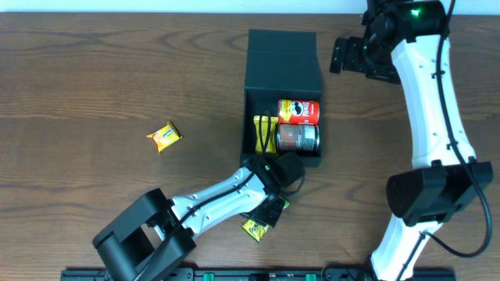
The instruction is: Pack container
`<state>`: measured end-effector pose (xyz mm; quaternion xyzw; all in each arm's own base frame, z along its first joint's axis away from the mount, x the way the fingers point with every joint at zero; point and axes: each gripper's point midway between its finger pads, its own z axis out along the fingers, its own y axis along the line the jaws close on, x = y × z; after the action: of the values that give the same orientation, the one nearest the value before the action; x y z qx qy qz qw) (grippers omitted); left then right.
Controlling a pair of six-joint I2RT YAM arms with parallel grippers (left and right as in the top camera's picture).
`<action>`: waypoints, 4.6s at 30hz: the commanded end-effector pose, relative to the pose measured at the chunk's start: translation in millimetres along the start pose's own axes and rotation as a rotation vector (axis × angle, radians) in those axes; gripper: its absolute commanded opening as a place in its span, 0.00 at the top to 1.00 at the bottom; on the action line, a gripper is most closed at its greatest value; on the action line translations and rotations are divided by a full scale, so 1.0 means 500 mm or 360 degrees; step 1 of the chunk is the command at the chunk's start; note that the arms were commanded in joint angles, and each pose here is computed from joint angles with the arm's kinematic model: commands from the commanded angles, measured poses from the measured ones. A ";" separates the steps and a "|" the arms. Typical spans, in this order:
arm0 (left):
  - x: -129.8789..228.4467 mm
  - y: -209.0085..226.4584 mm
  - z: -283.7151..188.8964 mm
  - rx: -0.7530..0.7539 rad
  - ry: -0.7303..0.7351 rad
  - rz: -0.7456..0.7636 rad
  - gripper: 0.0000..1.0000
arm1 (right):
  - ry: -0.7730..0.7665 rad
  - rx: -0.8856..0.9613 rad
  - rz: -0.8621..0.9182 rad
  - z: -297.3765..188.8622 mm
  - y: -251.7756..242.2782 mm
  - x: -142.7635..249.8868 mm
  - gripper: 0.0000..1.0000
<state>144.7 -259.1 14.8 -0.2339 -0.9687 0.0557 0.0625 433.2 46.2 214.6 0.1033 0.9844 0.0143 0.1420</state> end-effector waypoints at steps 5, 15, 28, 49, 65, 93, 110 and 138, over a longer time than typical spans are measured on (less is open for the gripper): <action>-0.005 0.003 -0.003 -0.0018 -0.0046 0.0004 0.89 | -0.0032 0.0017 -0.0012 -0.008 -0.011 -0.010 0.01; -0.011 0.014 -0.003 -0.0067 -0.0073 -0.0010 0.94 | -0.0054 0.0010 -0.0011 -0.009 -0.009 -0.016 0.01; -0.046 0.039 -0.099 -0.0008 -0.0246 -0.0147 0.94 | -0.0067 -0.0022 0.0001 -0.009 -0.001 -0.021 0.01; -0.032 0.043 -0.045 -0.0097 -0.0213 -0.0066 0.04 | -0.0084 -0.0037 0.0001 -0.009 0.003 -0.027 0.01; -0.027 0.020 0.055 -0.0020 -0.0003 -0.0076 0.20 | -0.0089 -0.0038 0.0001 -0.009 0.003 -0.029 0.01; -0.029 0.044 0.024 -0.0014 -0.0003 -0.0151 0.81 | -0.0098 -0.0042 0.0001 -0.009 0.004 -0.031 0.01; -0.050 0.095 -0.205 0.0160 -0.0449 -0.0313 0.76 | -0.0144 -0.0057 0.0003 -0.010 0.009 -0.045 0.01; 0.036 0.258 -0.414 -0.0222 -0.0731 -0.0704 0.11 | 0.0397 -0.0109 -0.0076 0.000 -0.002 0.187 0.06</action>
<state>212.1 -132.5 187.1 -0.0173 -0.9911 0.0338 -0.1273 364.1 54.1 166.6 0.0936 0.9949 0.0382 -0.0012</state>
